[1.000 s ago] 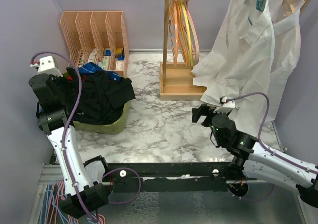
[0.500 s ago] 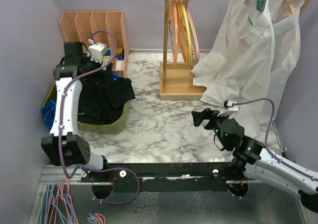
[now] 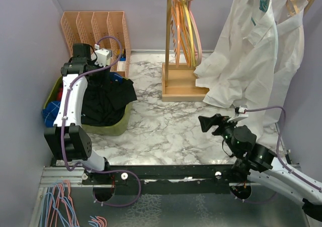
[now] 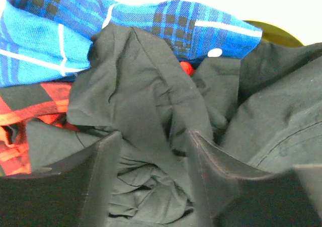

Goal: Place the shirt on the hanger

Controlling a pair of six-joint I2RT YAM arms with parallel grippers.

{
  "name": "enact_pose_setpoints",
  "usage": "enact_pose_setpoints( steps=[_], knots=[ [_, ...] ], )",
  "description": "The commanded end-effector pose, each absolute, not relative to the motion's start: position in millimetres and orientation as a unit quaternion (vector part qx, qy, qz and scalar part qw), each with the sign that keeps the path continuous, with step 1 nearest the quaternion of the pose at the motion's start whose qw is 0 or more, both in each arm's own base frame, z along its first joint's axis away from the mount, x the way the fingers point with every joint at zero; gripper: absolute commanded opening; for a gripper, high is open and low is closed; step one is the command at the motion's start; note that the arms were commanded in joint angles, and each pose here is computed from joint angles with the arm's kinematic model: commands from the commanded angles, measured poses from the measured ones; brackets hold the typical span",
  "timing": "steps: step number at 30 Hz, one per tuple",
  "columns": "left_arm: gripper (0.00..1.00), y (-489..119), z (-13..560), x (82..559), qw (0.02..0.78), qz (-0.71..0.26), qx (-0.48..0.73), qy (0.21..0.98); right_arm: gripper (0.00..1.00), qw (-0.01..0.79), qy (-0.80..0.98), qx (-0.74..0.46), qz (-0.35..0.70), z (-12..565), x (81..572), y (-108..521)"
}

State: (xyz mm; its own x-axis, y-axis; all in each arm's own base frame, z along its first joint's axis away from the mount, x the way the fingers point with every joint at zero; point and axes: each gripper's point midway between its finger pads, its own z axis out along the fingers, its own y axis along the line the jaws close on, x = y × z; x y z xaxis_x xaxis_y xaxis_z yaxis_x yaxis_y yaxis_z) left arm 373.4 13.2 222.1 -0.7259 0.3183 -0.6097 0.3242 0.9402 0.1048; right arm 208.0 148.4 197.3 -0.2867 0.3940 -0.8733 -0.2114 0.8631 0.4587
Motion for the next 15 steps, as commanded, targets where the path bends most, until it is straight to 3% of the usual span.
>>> enact_pose_setpoints(
  steps=[1, 3, 4, 8, 9, 10, 15],
  knots=[
    [0.40, 6.4, 221.0, 369.0, 0.326, -0.021, 0.174, 0.929, 0.99, 0.594, 0.760, 0.055, 0.258, 195.6, 203.1, 145.1],
    [0.25, 0.1, 220.6, 363.3, 0.323, -0.038, 0.182, 0.928, 0.99, 0.593, 0.759, 0.049, 0.264, 196.4, 202.6, 148.1],
    [0.22, -3.3, 220.9, 359.4, 0.320, -0.046, 0.188, 0.928, 0.99, 0.591, 0.759, 0.046, 0.268, 196.4, 202.2, 150.7],
    [0.21, -12.7, 221.6, 342.7, 0.302, -0.068, 0.217, 0.926, 0.99, 0.582, 0.762, 0.026, 0.284, 193.8, 201.7, 164.5],
    [0.03, -13.1, 224.5, 340.1, 0.303, -0.067, 0.218, 0.925, 0.99, 0.581, 0.761, 0.020, 0.288, 194.1, 202.2, 168.3],
    [0.00, -12.9, 231.0, 338.1, 0.308, -0.065, 0.219, 0.924, 0.99, 0.579, 0.758, -0.004, 0.301, 195.8, 199.8, 177.7],
    [0.00, -50.4, 322.2, 314.0, 0.387, -0.126, 0.290, 0.866, 0.99, 0.581, 0.696, -0.154, 0.393, 237.2, 193.6, 253.5]
  ],
)
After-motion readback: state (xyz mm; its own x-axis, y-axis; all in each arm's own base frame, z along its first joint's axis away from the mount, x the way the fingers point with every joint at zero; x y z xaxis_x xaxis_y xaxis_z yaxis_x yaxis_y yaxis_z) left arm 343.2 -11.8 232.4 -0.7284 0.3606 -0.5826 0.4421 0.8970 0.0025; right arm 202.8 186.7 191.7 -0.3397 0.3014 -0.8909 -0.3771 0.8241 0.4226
